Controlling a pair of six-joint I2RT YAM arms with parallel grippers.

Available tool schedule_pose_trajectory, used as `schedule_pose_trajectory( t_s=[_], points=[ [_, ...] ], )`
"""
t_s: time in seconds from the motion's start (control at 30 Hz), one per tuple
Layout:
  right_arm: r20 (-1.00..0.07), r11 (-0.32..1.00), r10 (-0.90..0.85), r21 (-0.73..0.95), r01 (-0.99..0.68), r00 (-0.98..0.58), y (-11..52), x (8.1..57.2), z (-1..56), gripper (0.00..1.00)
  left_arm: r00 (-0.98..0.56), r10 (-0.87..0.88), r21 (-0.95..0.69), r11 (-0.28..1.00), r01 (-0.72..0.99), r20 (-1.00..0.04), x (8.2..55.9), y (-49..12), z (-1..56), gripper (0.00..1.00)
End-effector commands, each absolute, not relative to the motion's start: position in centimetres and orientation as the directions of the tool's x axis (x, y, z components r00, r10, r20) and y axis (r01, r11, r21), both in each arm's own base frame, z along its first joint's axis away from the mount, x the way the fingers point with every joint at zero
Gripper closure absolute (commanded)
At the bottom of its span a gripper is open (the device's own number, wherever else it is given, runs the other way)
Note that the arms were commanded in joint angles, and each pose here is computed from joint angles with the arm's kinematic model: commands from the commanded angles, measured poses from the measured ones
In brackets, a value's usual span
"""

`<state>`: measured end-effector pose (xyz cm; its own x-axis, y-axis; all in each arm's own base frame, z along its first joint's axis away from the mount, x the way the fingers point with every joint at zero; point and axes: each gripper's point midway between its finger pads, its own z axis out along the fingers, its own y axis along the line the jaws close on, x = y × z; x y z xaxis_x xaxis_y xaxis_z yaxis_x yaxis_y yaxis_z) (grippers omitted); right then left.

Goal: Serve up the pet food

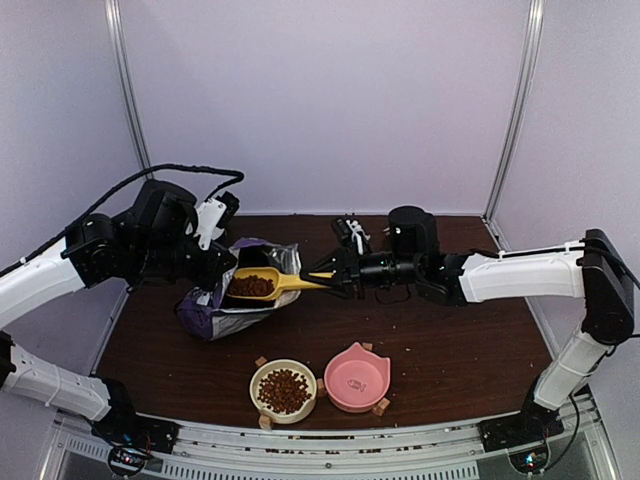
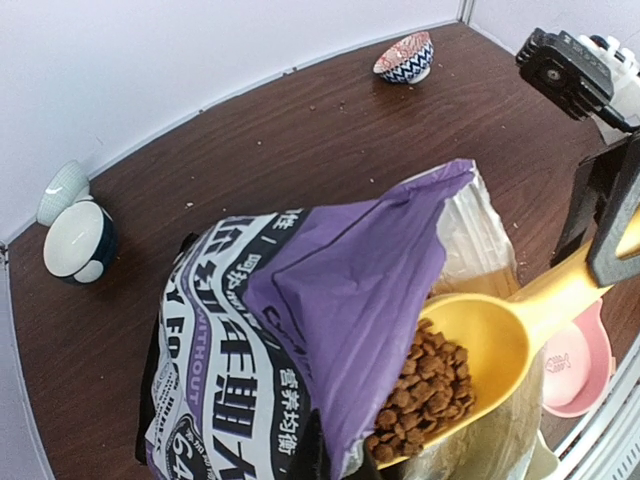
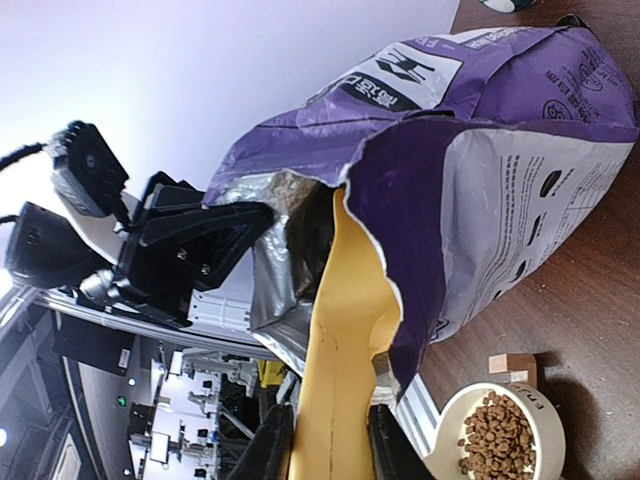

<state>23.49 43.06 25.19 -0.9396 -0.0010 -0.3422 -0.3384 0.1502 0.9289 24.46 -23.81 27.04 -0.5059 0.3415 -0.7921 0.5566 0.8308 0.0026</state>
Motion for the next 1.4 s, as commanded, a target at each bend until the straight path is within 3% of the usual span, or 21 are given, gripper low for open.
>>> schedule_pose_trajectory(
  t_s=[0.0,0.2,0.53,0.87,1.1,1.37],
  points=[
    [-0.334,0.003,0.057,0.942,-0.334,-0.941,41.4,23.2,29.7,0.86,-0.441,0.212,-0.024,0.882,0.472,-0.872,25.8,-22.9,30.6,1.00],
    [-0.290,-0.009,0.073,0.957,-0.291,-0.954,39.7,22.8,29.6,0.86,-0.408,0.127,-0.067,0.901,0.430,-0.904,26.1,-22.2,32.5,1.00],
    [-0.255,-0.178,0.082,0.947,-0.266,-0.963,38.5,21.5,33.3,0.86,-0.403,0.063,-0.115,0.908,0.403,-0.913,26.3,-22.1,33.6,1.00],
    [-0.259,-0.213,0.088,0.938,-0.273,-0.962,37.1,20.2,35.1,0.85,-0.416,0.024,-0.163,0.899,0.407,-0.909,26.8,-21.6,34.0,1.00],
    [-0.267,-0.201,0.093,0.938,-0.281,-0.959,35.3,18.7,35.8,0.85,-0.401,0.048,-0.189,0.827,0.530,-0.915,27.2,-22.8,34.7,1.00],
    [-0.285,-0.057,0.084,0.955,-0.290,-0.955,32.6,16.7,32.6,0.85,-0.326,0.182,-0.098,0.724,0.683,-0.928,28.4,-22.5,33.3,1.00]
  ],
)
